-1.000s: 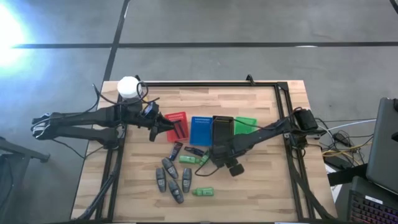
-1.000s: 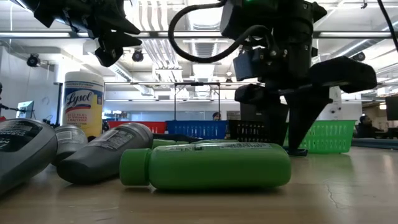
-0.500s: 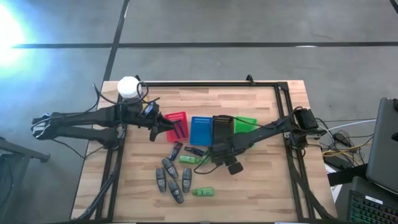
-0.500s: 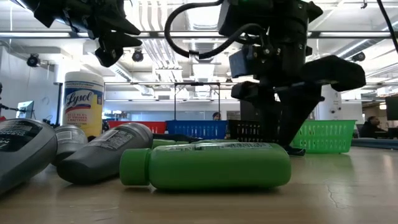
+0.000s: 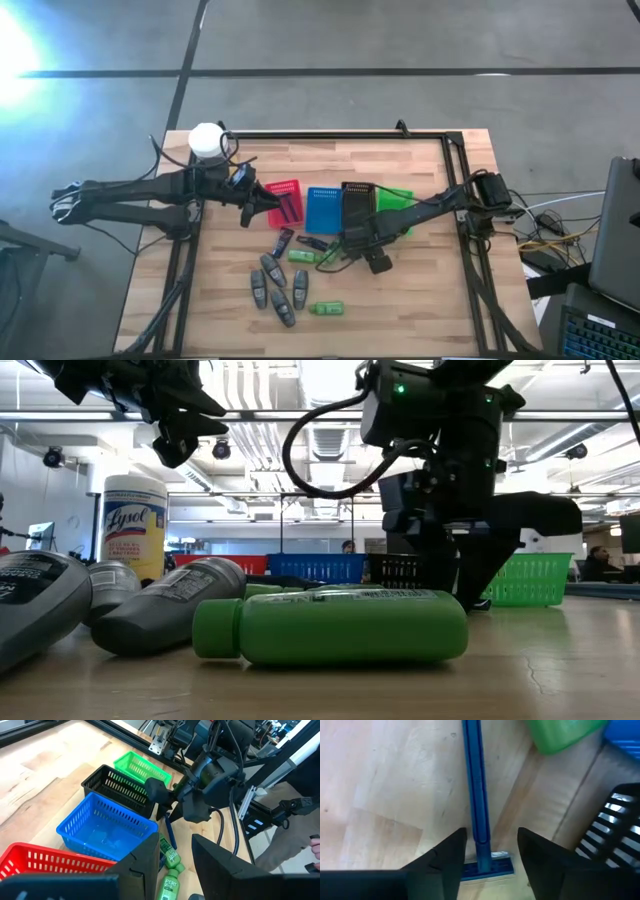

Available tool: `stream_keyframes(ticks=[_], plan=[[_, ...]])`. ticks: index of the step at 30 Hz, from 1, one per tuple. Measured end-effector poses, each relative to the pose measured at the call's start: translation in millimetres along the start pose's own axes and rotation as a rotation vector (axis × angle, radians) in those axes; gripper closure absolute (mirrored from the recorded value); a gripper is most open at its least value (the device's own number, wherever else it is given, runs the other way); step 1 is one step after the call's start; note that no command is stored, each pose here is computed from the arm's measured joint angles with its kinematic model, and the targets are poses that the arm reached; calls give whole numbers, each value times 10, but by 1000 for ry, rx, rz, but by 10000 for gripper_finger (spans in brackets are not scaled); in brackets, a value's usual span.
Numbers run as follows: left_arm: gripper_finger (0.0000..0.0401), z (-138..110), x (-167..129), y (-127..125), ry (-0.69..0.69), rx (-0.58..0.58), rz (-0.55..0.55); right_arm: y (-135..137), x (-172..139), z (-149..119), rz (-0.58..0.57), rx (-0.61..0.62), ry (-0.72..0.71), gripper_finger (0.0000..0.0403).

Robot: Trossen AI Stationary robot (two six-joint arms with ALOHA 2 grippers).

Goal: Pick & Place Travel size toiletries
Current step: Put the razor into the red basket

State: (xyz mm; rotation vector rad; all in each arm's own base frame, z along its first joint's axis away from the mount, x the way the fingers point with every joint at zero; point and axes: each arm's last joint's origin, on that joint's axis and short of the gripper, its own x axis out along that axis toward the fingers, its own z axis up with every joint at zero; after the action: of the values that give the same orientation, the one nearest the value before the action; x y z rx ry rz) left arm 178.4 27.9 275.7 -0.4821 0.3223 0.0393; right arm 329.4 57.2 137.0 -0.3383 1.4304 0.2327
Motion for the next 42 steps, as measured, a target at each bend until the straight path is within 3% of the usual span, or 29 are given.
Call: stream_keyframes(ticks=[11, 16, 21, 28, 31, 36, 42], plan=[[281, 1, 0, 2, -4, 2, 8, 14, -19, 24, 51, -17, -5, 378], [282, 1, 0, 2, -4, 44, 8, 28, -152, 93, 118, 50, -6, 373], [281, 2, 1, -3, -7, 161, 12, -37, -607, 186, 193, 206, -131, 376], [250, 28, 16, -16, -37, 268, 10, -456, -1236, 202, 195, 494, -351, 377], [211, 83, 49, -25, -98, 264, 19, -732, -1371, 245, 154, 637, -459, 377], [157, 302, 53, -88, -359, 149, 21, -993, -1577, 378, 31, 791, -691, 378], [147, 436, -6, -147, -513, 81, -50, -1082, -1725, 451, -115, 907, -861, 378]])
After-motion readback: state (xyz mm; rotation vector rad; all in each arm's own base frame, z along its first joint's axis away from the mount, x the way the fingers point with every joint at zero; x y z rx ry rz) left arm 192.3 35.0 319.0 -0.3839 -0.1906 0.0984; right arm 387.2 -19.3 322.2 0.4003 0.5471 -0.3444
